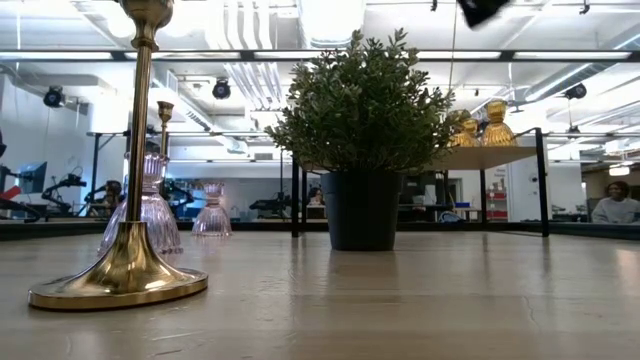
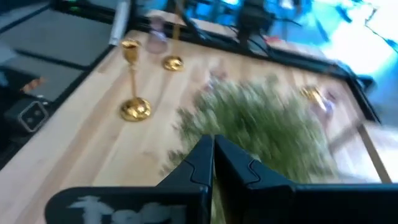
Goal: Pick & Place candle stick holders
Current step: Put the top pink candle holder on the shelf
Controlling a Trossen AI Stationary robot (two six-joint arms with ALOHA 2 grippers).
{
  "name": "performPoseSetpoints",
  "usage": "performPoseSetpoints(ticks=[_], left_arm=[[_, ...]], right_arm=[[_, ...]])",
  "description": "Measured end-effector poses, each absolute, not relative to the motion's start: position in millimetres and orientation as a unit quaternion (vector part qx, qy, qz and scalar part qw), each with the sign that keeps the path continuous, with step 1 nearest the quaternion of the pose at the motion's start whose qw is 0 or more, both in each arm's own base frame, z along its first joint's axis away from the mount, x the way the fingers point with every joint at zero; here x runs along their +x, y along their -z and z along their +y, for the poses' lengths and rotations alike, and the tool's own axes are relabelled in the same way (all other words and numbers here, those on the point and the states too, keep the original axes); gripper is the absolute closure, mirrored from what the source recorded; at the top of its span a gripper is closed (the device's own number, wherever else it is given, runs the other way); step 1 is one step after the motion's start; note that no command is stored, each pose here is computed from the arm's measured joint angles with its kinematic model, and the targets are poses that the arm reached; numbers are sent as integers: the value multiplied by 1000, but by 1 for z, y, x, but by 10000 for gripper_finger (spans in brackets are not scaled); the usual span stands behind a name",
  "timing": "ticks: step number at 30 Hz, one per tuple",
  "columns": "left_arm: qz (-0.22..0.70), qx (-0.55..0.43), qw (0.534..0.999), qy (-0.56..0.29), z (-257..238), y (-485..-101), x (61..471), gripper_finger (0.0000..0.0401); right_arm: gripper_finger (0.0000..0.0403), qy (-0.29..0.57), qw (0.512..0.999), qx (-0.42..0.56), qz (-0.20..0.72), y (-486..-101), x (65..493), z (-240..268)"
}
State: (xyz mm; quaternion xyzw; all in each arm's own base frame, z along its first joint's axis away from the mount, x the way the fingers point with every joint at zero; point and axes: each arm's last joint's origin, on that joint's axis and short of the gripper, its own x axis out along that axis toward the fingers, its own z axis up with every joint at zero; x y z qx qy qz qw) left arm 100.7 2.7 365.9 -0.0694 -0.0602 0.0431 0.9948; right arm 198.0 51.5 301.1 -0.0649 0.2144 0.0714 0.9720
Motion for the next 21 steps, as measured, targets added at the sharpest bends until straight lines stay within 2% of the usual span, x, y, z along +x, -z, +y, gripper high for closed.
performPoseSetpoints(ticks=[9,14,21], left_arm=[[-60,-70,995,-43,3,-366,101,371],[-60,-70,995,-43,3,-366,101,371],[-57,-69,995,-44,3,-365,102,371]], right_arm=[[395,27,989,-9,146,-267,135,29],[395,30,993,-4,112,-243,124,26],[395,89,990,-20,104,-207,124,22]])
